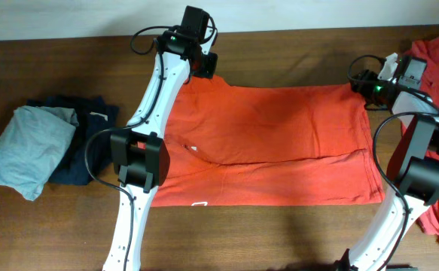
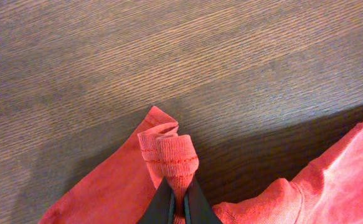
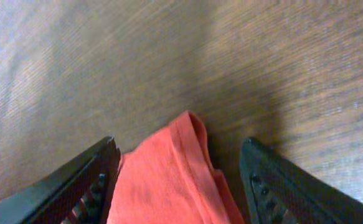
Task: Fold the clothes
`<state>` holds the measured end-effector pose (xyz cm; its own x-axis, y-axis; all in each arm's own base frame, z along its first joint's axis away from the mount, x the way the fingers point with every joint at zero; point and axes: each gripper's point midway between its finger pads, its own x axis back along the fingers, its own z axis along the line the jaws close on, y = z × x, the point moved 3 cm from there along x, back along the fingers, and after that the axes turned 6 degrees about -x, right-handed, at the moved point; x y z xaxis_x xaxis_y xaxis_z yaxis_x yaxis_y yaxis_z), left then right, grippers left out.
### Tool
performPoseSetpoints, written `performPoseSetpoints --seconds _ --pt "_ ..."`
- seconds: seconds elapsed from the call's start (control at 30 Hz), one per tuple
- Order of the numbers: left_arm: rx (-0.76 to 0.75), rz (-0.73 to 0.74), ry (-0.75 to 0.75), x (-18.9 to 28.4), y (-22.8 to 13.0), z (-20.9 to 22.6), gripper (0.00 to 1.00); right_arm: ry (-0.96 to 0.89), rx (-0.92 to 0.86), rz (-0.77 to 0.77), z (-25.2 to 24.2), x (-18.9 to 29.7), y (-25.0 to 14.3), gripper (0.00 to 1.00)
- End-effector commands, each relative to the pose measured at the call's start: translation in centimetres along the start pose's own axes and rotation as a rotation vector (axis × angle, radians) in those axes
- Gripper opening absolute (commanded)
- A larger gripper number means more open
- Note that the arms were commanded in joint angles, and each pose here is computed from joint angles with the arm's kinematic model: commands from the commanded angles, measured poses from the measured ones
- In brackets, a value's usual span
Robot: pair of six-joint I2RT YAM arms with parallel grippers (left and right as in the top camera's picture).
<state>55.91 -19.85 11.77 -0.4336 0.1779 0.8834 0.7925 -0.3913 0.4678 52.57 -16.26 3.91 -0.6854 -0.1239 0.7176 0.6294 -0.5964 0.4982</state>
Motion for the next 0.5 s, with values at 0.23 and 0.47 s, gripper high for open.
performPoseSetpoints --seconds 0.23,0.47 --pt "-0.017 -0.022 0.007 0.3 0.6 -0.2 0.0 -0.065 0.003 0.032 0.0 -2.0 -1.7 0.51" --pt "-0.017 -0.022 0.007 0.3 0.6 -0.2 0.0 -0.197 0.009 0.059 -1.0 -2.1 -3.0 0.47"
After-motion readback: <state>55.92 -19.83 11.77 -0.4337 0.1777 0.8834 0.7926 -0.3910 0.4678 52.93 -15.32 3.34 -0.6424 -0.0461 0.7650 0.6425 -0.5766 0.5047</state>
